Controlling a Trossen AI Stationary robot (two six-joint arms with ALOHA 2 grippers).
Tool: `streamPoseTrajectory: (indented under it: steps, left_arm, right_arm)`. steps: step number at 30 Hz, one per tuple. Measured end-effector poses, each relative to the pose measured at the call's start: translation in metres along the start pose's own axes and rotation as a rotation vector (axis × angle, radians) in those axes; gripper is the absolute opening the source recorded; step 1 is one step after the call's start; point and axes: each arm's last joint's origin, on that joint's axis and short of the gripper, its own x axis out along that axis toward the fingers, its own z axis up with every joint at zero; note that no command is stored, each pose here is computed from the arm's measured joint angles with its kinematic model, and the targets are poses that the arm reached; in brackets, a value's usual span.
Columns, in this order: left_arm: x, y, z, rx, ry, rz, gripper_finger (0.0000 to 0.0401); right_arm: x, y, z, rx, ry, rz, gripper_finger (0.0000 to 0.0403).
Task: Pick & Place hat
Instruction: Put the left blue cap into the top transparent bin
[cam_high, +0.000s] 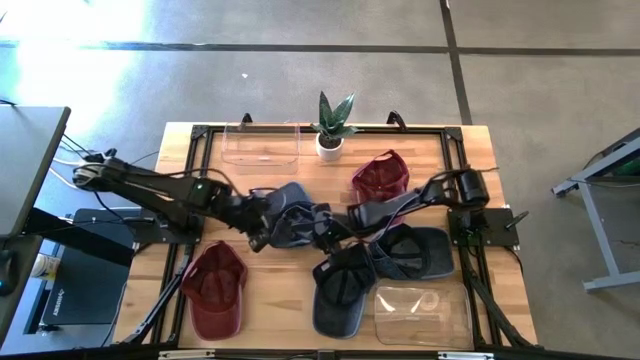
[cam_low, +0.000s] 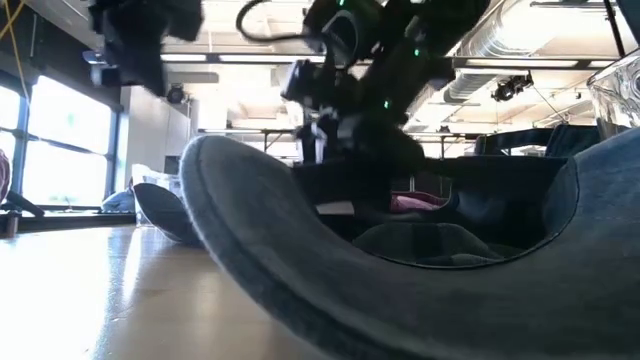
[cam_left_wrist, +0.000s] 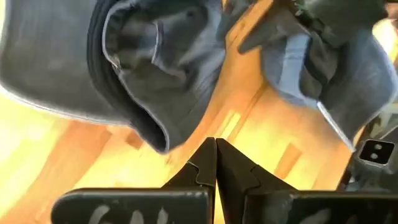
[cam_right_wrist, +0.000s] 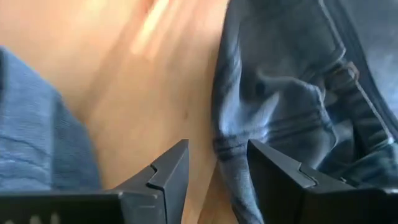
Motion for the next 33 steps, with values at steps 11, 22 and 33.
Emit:
streamPoseTrajectory:
  steps: [11,22,33]
  left_arm:
    - [-0.011,0.007,-0.020,-0.018,-0.024,-0.022,0.0000]
    - [-0.061,0.026,-0.024,-0.037,-0.206,-0.133,0.0000]
    - [-0.113,0.055,-0.034,-0.058,-0.474,-0.234,0.0000]
  right_arm:
    - [0.026,-0.002,-0.015,-0.057,0.043,-0.040,0.0081]
    - [-0.022,-0.054,0.062,0.472,-0.123,0.178,0.0020]
    - [-0.108,-0.164,0.119,0.854,-0.435,0.267,0.0005]
